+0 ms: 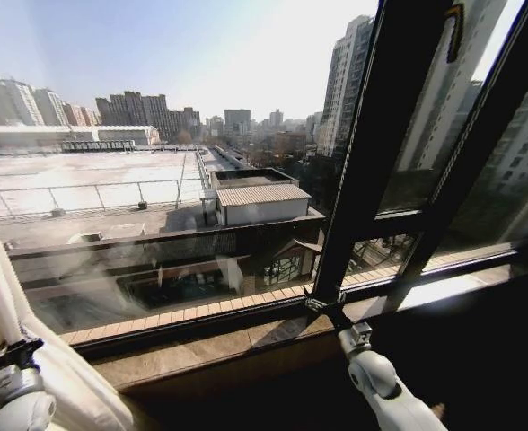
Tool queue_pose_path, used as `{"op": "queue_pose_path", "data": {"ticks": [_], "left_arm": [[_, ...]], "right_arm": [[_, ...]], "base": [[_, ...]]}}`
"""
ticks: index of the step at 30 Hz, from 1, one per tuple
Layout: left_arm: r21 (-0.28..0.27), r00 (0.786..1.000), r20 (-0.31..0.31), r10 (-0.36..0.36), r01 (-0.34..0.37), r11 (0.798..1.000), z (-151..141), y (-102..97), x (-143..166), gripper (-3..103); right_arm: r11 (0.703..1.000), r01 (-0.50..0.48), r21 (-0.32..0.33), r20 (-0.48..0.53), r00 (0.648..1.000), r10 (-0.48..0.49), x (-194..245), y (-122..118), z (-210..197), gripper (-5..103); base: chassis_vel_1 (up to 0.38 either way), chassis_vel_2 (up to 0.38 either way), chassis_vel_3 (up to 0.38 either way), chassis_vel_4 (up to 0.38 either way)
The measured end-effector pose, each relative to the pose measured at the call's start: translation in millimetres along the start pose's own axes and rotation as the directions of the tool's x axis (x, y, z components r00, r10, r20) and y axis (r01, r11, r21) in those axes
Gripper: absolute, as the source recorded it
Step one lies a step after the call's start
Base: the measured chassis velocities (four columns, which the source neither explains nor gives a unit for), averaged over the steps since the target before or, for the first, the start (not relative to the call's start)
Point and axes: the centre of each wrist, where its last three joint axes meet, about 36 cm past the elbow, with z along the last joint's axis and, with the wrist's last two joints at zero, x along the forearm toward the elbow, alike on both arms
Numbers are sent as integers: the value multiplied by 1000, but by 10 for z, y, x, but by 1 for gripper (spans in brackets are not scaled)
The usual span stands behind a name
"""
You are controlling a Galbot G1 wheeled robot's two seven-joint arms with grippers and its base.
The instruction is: Open the curtains by pulling them apart, changing their state from closed to fully open.
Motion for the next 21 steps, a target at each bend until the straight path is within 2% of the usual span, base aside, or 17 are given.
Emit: {"op": "queue_pose_path", "data": {"ticks": [1,4,5,6,8,15,21], "left_arm": [[0,1000,0,0,0,1000,0,0,0,1],[-28,992,-26,-127,126,992,25,334,-388,1],[-28,992,-26,-127,126,992,25,334,-388,1],[-39,987,-35,-156,155,987,37,431,-473,1],[-39,984,-47,-175,173,984,48,495,-522,1],[-18,986,-55,-159,158,987,73,419,-467,1],[-21,993,-44,-109,109,994,47,262,-252,1]], "right_arm": [[1000,0,0,0,1000,0,0,0,0,100],[1000,0,0,0,1000,0,0,1,0,100],[1000,0,0,0,1000,0,0,1,0,100],[1000,0,0,0,1000,0,0,0,0,100],[1000,0,0,0,1000,0,0,0,0,100],[1000,0,0,0,1000,0,0,0,0,100],[1000,0,0,0,1000,0,0,0,0,100]], "base": [[0,0,0,0],[0,0,0,0],[0,0,0,0],[0,0,0,0],[0,0,0,0],[0,0,0,0],[0,0,0,0]]}}
